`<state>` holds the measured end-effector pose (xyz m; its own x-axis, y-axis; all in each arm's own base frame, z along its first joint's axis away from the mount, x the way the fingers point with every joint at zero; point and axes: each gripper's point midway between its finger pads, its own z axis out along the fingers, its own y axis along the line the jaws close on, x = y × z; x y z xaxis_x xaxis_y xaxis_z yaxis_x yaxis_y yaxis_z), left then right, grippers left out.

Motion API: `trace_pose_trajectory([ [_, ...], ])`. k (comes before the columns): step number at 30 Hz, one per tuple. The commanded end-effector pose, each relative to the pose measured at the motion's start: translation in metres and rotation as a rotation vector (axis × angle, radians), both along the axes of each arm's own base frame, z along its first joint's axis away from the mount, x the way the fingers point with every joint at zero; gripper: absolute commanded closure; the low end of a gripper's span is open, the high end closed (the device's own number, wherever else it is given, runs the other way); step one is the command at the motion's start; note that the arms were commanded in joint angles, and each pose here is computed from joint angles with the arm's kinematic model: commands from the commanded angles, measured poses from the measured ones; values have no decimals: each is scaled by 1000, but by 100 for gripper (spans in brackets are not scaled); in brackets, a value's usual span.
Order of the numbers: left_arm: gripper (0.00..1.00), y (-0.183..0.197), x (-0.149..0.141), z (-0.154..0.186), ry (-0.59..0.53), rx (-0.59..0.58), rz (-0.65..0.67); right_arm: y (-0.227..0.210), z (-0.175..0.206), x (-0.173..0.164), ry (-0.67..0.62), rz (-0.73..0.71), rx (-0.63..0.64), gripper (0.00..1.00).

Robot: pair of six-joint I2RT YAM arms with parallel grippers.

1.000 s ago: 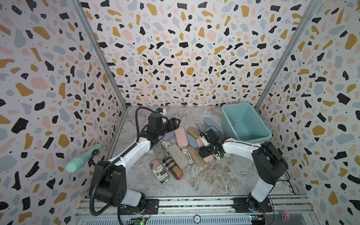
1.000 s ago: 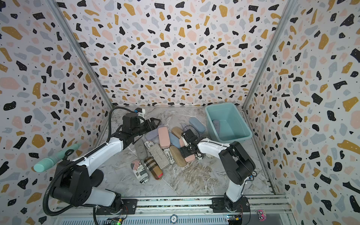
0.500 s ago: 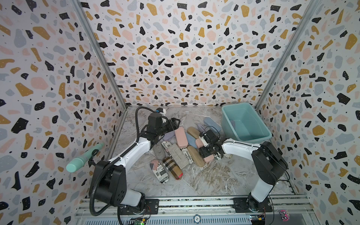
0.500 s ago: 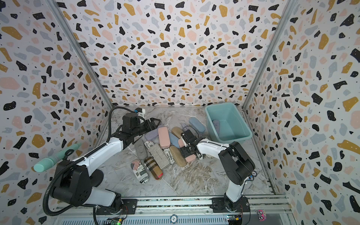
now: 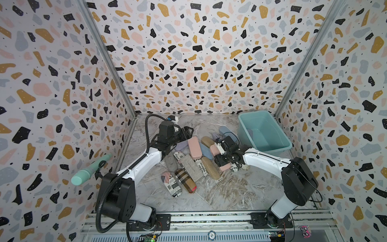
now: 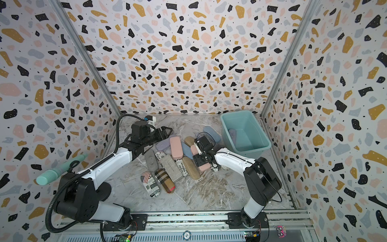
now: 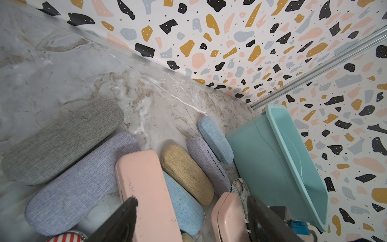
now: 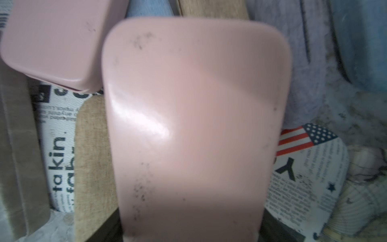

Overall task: Put the glasses cases into the storage boxes
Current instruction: Pick up the glasses case.

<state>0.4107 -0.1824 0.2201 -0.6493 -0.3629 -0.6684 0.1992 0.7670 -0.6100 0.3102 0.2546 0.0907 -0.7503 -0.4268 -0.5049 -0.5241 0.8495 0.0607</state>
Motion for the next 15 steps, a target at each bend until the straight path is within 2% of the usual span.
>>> trace_pose_trajectory([
  [1, 17, 1, 2, 30, -85, 16, 5, 5, 46, 11, -96, -4, 41, 31],
  [9, 16, 13, 1, 40, -121, 43, 54, 10, 100, 33, -208, 2, 54, 32],
  [15, 15, 9, 0, 41, -124, 33, 37, -19, 160, 73, -348, -91, 85, 32],
])
